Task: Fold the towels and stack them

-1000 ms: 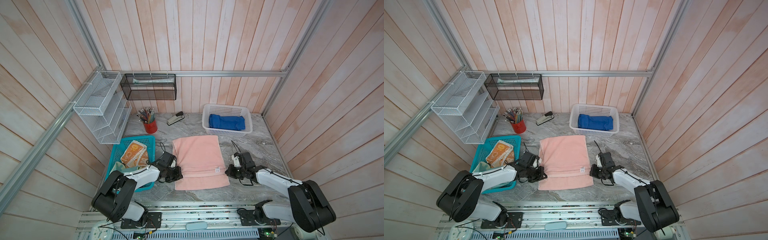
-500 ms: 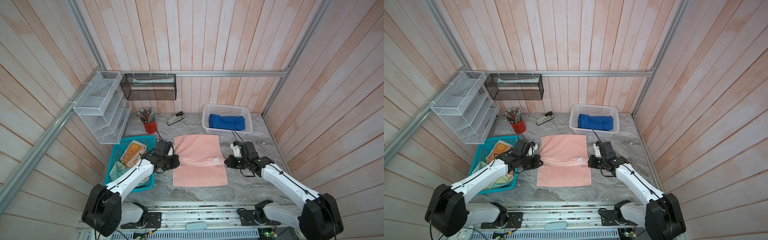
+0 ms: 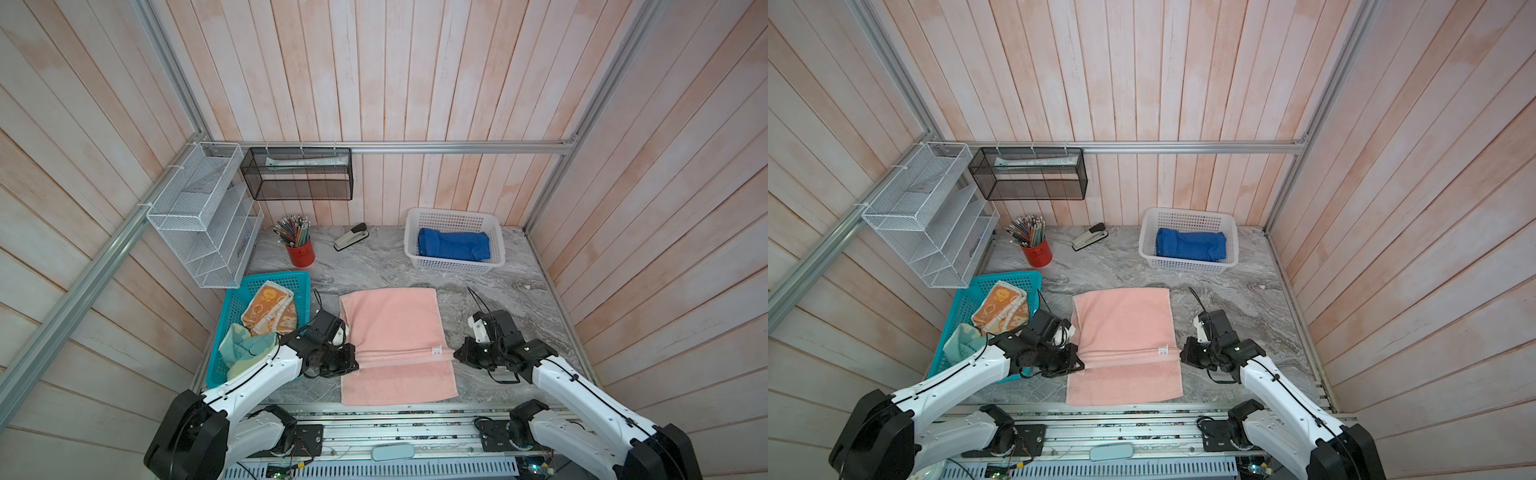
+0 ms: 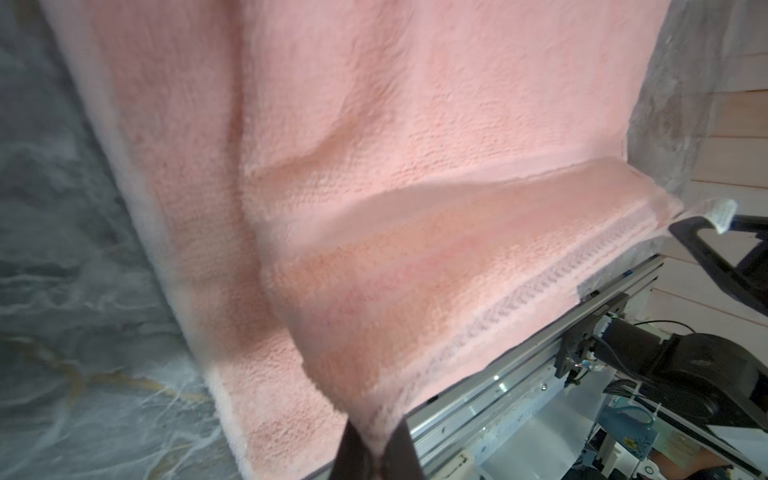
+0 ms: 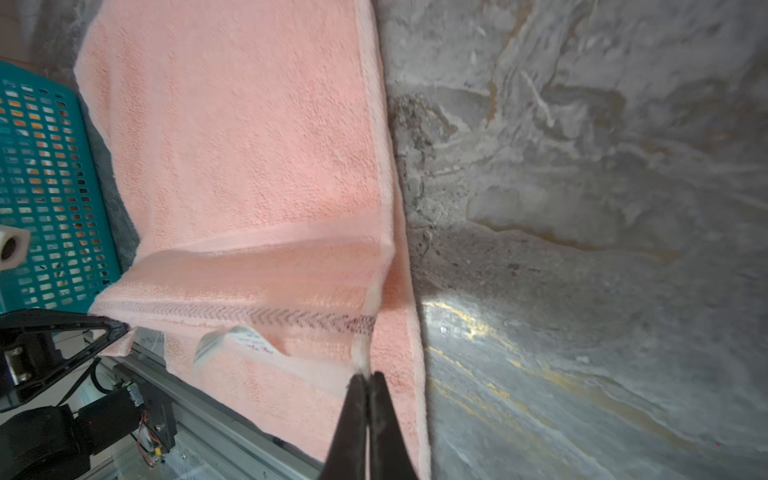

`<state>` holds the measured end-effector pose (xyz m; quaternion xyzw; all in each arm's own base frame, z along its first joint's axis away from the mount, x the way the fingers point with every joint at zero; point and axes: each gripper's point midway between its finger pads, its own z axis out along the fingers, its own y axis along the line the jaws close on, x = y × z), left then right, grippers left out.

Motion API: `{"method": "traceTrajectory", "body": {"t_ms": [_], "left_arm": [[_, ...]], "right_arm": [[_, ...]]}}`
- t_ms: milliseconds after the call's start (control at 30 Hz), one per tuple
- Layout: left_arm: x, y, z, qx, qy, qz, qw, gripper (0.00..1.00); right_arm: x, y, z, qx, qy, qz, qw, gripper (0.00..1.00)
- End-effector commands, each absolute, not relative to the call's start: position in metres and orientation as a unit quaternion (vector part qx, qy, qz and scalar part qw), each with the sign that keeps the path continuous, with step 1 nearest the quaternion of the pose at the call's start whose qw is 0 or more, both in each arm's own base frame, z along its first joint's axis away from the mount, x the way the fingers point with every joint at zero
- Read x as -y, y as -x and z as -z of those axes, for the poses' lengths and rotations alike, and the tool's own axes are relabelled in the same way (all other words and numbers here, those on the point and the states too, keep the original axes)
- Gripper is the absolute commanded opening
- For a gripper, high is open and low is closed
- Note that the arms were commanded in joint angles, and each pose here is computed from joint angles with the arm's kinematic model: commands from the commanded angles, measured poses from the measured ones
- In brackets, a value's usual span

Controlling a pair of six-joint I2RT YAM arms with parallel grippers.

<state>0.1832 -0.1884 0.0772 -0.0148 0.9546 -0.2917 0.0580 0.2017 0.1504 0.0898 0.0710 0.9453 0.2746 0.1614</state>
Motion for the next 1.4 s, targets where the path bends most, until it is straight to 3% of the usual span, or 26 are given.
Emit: {"method": "traceTrajectory", "body": {"t_ms": [0,100,233,433,600,800,1033,1233,1367], "left_arm": [[0.185,-0.211,-0.113,-0.956,-0.005,0.273,0.11,0.0],[0.182,-0.221,-0.152,-0.952,-0.01,0.266,0.149,0.0],[0.18,-0.195,-0.177,-0.953,-0.006,0.26,0.156,0.0],[0.188,-0.141,-0.104,-0.954,0.024,0.292,0.057,0.0],[0.192,-0.132,-0.064,-0.953,0.039,0.298,0.024,0.0],[0.202,-0.146,-0.033,-0.954,0.035,0.298,0.021,0.0],[0.2,-0.196,-0.022,-0.956,0.04,0.286,0.054,0.0],[0.195,-0.244,-0.063,-0.956,0.02,0.277,0.093,0.0],[0.186,-0.244,-0.108,-0.959,-0.003,0.257,0.115,0.0]], "right_arm": [[-0.148,-0.231,-0.144,-0.936,-0.054,-0.261,0.229,0.0],[-0.146,-0.232,-0.183,-0.932,-0.044,-0.259,0.251,0.0],[-0.136,-0.207,-0.206,-0.924,-0.069,-0.267,0.263,0.0],[-0.143,-0.156,-0.118,-0.933,-0.106,-0.3,0.166,0.0],[-0.156,-0.153,-0.08,-0.933,-0.099,-0.317,0.135,0.0],[-0.163,-0.163,-0.049,-0.941,-0.084,-0.305,0.118,0.0],[-0.139,-0.205,-0.035,-0.944,-0.106,-0.265,0.164,0.0],[-0.128,-0.245,-0.079,-0.948,-0.066,-0.255,0.177,0.0],[-0.128,-0.241,-0.115,-0.95,-0.057,-0.25,0.177,0.0]]}}
